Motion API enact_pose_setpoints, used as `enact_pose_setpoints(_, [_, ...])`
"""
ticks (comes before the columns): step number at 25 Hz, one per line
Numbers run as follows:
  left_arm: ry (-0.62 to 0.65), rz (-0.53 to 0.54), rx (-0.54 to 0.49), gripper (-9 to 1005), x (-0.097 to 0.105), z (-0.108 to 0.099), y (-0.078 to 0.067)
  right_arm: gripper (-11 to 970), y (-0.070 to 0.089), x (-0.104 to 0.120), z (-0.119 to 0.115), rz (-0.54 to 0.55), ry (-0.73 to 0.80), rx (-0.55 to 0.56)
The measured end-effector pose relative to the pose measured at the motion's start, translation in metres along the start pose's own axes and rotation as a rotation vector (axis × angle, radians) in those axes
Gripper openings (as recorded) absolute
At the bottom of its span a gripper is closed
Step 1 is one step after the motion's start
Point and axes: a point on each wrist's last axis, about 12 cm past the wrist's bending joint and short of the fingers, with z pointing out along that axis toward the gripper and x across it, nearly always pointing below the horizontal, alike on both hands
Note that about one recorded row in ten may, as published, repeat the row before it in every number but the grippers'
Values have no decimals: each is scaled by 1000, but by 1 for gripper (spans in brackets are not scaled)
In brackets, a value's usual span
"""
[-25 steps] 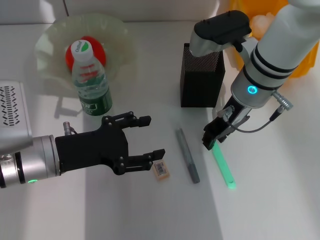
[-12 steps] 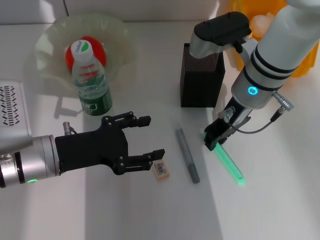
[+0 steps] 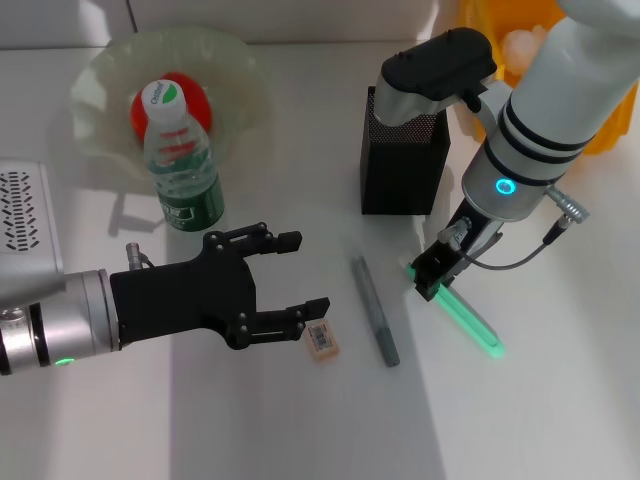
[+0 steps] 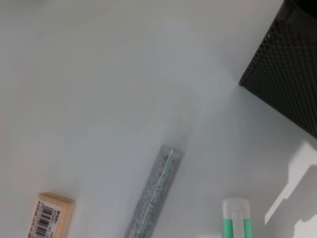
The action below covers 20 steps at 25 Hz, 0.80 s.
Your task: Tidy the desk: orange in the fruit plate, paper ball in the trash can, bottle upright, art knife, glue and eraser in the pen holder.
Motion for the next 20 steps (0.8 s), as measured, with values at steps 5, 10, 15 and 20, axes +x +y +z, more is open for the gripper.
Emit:
enact_pose_setpoints(5, [0,0,1,788,0,0,0,168,2,2,-12,-15,-50,-16])
enact_pose_setpoints(10, [-1,2,3,788,-1,0,0,168,-1,8,-47,-8,-169,-89])
enact_pose_setpoints(15, [-14,1,12,789,-2,0,-1,168,-14,24,-109,2,-383,-192])
enact_pose_setpoints(20, [-17,-1,12,789,-2,-1,-1,168,-39,51,-162,40,-635,-106])
